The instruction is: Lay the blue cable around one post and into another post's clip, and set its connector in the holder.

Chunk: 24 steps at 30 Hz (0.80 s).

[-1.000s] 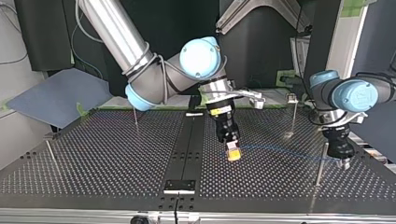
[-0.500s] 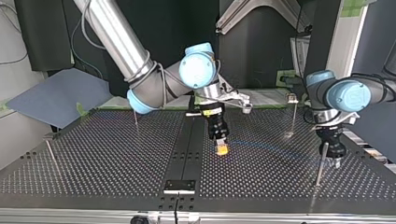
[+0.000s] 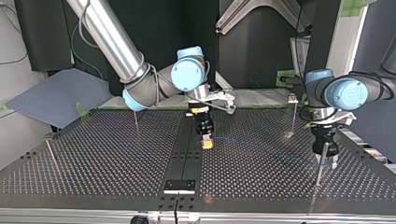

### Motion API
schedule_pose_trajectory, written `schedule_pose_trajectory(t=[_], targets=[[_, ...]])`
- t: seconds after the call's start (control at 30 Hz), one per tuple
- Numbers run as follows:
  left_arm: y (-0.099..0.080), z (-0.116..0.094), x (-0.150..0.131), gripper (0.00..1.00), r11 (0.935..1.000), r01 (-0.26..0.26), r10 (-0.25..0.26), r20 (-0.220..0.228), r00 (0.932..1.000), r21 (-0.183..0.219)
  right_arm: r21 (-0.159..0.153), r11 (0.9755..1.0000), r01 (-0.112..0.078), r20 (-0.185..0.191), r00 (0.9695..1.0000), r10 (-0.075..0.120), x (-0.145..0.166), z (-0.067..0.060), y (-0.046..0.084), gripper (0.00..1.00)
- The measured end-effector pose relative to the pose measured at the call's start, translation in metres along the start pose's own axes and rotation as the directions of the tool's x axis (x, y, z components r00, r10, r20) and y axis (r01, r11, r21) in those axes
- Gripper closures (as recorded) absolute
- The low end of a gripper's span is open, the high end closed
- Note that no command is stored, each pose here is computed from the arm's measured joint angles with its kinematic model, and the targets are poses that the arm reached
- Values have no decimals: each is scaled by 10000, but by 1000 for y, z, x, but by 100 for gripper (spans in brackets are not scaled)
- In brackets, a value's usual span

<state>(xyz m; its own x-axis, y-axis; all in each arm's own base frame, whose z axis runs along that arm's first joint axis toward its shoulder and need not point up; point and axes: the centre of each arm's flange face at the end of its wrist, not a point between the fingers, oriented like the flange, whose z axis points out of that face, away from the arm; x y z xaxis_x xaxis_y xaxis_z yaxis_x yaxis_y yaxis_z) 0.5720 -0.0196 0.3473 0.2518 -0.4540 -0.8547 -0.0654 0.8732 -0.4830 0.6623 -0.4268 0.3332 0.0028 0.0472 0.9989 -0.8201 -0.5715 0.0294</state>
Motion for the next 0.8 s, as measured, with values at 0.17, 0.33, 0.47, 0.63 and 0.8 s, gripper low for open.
schedule_pose_trajectory(t=[0.17, 0.33, 0.47, 0.63, 0.8], targets=[[1, -2, 1, 0, 9998, 40, -42, -104, 9999, -174, -37, 10000, -21, 20, 10000, 21, -16, -1, 3, 100], [4, -3, 1, 0, 9982, 383, -387, -65, 9992, -464, -28, 10000, 26, 289, 9996, -25, -35, -7, 4, 100], [3, -4, 1, 0, 9970, 600, -603, -35, 9982, -487, -85, 9999, 69, 496, 9987, -64, -49, -11, 8, 100], [2, -3, 2, 0, 9964, 758, -762, -79, 9971, -385, -271, 9996, 49, 630, 9980, -32, -66, -12, 20, 100], [1, -3, 2, 0, 9971, 715, -719, -145, 9973, -268, -521, 9985, -158, 645, 9977, 192, -82, -11, 37, 100]])
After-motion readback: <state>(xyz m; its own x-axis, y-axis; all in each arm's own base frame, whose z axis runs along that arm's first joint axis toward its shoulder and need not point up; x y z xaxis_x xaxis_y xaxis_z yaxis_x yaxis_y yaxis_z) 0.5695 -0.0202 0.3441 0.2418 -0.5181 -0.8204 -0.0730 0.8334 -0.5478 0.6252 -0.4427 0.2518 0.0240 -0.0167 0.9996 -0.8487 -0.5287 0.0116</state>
